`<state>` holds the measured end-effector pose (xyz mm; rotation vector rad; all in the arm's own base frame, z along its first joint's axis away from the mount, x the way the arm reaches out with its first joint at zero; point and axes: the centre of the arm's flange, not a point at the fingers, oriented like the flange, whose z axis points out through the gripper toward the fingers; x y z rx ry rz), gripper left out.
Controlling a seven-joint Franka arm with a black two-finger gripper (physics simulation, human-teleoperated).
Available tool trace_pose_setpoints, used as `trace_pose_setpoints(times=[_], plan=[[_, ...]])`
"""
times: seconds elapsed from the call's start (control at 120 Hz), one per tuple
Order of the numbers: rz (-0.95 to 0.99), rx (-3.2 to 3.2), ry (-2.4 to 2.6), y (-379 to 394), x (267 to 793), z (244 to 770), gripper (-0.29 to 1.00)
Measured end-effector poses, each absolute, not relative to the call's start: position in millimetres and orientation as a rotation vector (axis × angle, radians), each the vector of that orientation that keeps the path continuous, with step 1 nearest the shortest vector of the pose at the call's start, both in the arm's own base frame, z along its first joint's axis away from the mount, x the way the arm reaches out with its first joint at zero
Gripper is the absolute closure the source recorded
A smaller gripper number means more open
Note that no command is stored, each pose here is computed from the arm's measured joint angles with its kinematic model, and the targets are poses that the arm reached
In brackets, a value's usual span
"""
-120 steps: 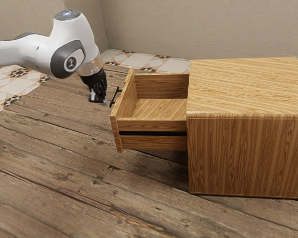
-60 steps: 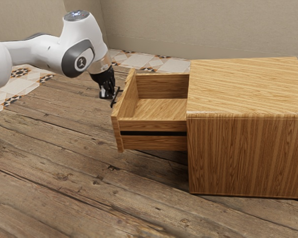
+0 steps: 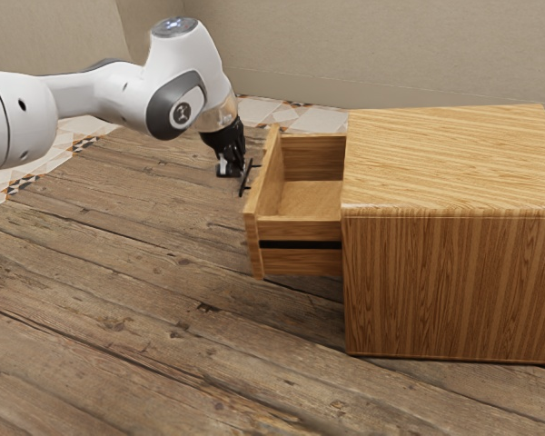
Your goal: Push the drawer handle with one arm to close the drawer
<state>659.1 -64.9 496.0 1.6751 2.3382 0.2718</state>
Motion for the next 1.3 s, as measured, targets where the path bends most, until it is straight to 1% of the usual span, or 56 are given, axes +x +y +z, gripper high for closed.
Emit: trace_pose_setpoints(times=[0.475,1.3], plan=[[0.246,1.718,2.246,-105.5,692.9,488.1,0.79],[0.261,1.811,2.066,-184.8,692.6,490.2,0.79]])
